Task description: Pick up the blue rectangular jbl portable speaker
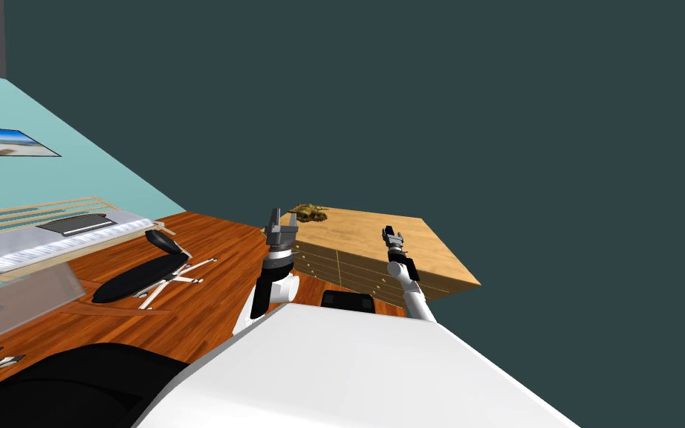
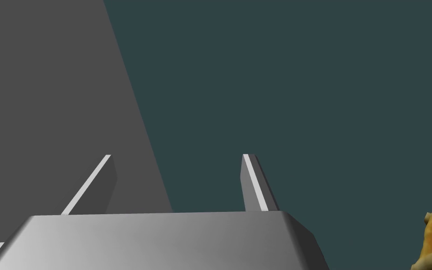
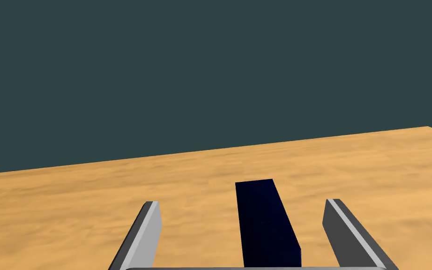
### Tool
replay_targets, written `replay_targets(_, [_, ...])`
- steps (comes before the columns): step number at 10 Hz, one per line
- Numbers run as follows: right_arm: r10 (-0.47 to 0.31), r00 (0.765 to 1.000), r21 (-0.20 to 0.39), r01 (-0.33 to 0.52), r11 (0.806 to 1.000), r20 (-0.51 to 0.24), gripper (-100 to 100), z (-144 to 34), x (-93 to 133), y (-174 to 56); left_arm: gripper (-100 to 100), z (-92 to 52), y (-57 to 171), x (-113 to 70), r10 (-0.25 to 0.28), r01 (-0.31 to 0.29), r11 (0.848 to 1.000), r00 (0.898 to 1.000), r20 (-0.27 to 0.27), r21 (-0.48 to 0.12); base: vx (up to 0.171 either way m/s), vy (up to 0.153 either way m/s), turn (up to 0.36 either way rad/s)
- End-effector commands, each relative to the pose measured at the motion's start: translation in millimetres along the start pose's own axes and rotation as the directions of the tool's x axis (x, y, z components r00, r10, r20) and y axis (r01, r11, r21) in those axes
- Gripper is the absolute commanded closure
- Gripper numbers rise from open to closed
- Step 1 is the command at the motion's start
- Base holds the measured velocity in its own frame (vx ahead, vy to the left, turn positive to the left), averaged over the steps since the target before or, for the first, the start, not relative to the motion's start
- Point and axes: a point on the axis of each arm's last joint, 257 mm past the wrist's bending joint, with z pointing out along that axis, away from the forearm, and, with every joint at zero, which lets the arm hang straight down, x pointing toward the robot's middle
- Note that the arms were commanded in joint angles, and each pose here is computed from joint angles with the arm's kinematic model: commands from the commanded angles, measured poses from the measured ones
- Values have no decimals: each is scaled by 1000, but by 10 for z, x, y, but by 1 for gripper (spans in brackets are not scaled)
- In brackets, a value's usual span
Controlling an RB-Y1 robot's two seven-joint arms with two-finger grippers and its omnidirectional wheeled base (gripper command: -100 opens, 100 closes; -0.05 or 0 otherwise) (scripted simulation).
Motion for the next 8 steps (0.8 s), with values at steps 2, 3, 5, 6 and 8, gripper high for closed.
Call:
replay_targets(2, [26, 1000, -1, -26, 1000, 9, -100, 8, -31, -9, 0, 0, 0, 0, 0, 0, 1000, 1000, 0, 0, -10, -13, 38])
replay_targets(3, [26, 1000, -1, -26, 1000, 9, -100, 8, -31, -9, 0, 0, 0, 0, 0, 0, 1000, 1000, 0, 0, 0, 0, 0])
replay_targets(5, [26, 1000, -1, -26, 1000, 9, -100, 8, -31, -9, 0, 0, 0, 0, 0, 0, 1000, 1000, 0, 0, 6, 8, -23])
replay_targets(6, [26, 1000, -1, -26, 1000, 9, -100, 8, -31, -9, 0, 0, 0, 0, 0, 0, 1000, 1000, 0, 0, 7, 8, -24])
replay_targets(8, [26, 1000, -1, -26, 1000, 9, -100, 8, -31, -9, 0, 0, 0, 0, 0, 0, 1000, 1000, 0, 0, -12, -14, 40])
